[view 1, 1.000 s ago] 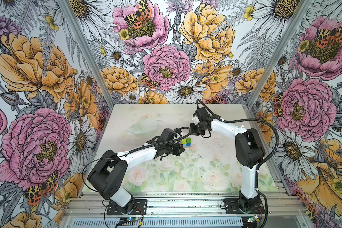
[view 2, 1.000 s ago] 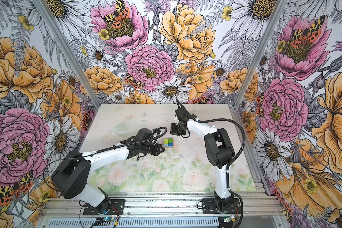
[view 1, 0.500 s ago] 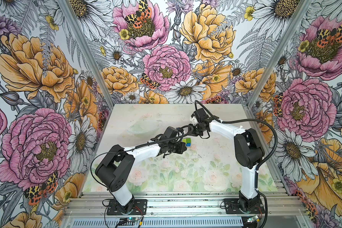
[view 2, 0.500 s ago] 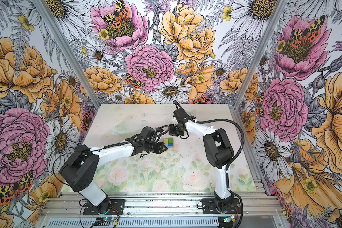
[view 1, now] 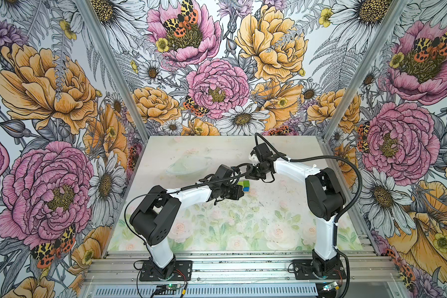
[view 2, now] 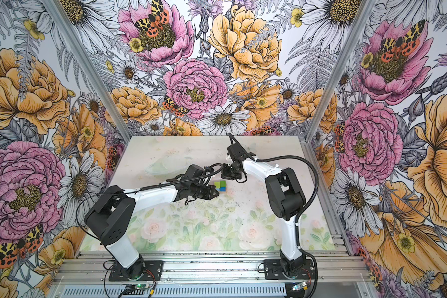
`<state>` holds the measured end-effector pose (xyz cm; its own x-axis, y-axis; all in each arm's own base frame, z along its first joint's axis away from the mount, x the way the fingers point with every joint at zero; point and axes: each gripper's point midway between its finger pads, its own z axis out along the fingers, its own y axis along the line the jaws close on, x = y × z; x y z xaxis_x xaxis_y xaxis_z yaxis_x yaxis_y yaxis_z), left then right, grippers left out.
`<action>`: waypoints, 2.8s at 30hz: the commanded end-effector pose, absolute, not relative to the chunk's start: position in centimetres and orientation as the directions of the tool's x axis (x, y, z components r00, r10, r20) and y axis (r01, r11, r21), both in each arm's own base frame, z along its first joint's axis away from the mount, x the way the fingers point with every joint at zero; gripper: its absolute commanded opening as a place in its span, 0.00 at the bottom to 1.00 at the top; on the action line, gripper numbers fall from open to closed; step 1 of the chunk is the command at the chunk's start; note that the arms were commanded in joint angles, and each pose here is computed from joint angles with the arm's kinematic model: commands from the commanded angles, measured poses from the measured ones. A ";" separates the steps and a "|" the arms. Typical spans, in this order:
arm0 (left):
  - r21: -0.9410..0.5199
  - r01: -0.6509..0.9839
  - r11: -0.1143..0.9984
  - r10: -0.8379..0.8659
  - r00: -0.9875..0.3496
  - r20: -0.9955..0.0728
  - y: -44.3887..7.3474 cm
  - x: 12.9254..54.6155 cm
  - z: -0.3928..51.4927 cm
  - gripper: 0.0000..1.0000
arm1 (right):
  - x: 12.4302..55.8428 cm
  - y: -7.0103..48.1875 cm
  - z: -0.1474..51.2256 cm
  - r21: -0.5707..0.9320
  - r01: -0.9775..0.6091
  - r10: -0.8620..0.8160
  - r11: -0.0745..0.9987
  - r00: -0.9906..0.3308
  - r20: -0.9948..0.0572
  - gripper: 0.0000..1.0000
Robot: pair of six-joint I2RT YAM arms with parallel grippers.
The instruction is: Build the wood block tower
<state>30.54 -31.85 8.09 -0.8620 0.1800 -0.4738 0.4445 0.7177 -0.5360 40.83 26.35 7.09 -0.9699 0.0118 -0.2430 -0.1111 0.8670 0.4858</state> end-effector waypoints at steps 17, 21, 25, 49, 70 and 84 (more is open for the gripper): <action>-0.560 0.421 0.713 0.135 -0.867 -0.479 -32.0 32.4 8.4 0.00 | 40.6 26.4 7.6 0.483 -0.106 0.026 0.869 -0.965 -0.259 0.00; -0.561 0.422 0.712 0.134 -0.866 -0.481 -32.0 32.5 8.4 0.00 | 40.5 26.4 7.8 0.481 -0.108 0.026 0.870 -0.964 -0.263 0.00; -0.562 0.419 0.713 0.129 -0.866 -0.482 -32.0 32.6 8.4 0.00 | 40.6 26.4 7.9 0.482 -0.110 0.026 0.869 -0.964 -0.266 0.00; -0.568 0.410 0.713 0.114 -0.868 -0.484 -31.8 33.3 8.3 0.00 | 41.8 26.3 9.0 0.473 -0.116 0.039 0.874 -0.951 -0.306 0.00; -0.579 0.395 0.713 0.099 -0.875 -0.475 -31.8 33.9 8.0 0.00 | 42.2 26.4 9.8 0.474 -0.127 0.041 0.871 -0.944 -0.328 0.00; -0.584 0.392 0.711 0.093 -0.875 -0.475 -31.7 34.2 8.1 0.00 | 42.4 26.2 10.3 0.474 -0.127 0.047 0.872 -0.940 -0.338 0.00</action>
<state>33.35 -31.31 7.37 -0.8789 0.1083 -0.4645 0.3879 0.7289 -0.5641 41.16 25.90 7.00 -0.9652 0.0260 -0.2601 -0.1005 0.8817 0.4610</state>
